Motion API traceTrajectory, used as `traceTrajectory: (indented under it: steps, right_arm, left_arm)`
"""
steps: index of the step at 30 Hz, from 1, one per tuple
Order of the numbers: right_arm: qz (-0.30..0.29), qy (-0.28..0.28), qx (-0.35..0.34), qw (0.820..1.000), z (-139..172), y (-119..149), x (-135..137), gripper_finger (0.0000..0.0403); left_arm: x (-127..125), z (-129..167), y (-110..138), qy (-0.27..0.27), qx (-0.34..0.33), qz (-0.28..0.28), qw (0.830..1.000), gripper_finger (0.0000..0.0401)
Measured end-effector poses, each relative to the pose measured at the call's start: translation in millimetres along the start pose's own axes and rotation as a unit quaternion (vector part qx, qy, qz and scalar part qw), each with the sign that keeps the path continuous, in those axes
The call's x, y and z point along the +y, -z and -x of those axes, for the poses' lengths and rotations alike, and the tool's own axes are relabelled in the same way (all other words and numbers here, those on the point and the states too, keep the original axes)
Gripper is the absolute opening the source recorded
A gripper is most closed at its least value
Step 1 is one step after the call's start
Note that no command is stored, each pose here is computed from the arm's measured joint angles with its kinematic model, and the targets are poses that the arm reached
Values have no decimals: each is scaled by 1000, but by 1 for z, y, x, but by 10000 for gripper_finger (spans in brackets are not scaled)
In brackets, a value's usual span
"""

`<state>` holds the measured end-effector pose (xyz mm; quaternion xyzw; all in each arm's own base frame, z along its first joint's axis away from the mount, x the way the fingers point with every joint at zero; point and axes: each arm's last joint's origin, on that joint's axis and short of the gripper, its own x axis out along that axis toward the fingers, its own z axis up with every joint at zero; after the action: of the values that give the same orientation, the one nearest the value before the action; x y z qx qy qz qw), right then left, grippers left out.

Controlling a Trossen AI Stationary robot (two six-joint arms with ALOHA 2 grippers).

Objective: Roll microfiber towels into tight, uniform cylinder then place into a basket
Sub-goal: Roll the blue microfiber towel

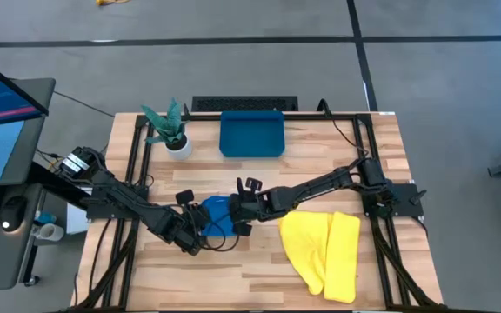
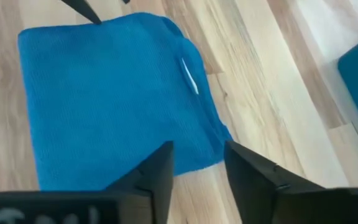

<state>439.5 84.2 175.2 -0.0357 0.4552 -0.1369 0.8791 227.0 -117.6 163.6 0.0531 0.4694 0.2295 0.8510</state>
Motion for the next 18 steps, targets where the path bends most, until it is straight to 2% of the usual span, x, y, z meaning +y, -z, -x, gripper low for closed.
traceTrajectory:
  steps: [7, 12, 18]
  right_arm:
    - [11, -1, 12, 1000, 2, 4, 5, 211]
    - [47, -4, 39, 998, 9, 14, 17, 211]
    - [119, -10, 28, 992, 23, 23, 43, 201]
  left_arm:
    - [-1, 0, 1, 16, 14, -35, 999, 114]
    - [-9, 6, 6, 41, 13, -47, 998, 114]
    - [-24, 19, 11, 66, -38, -82, 994, 113]
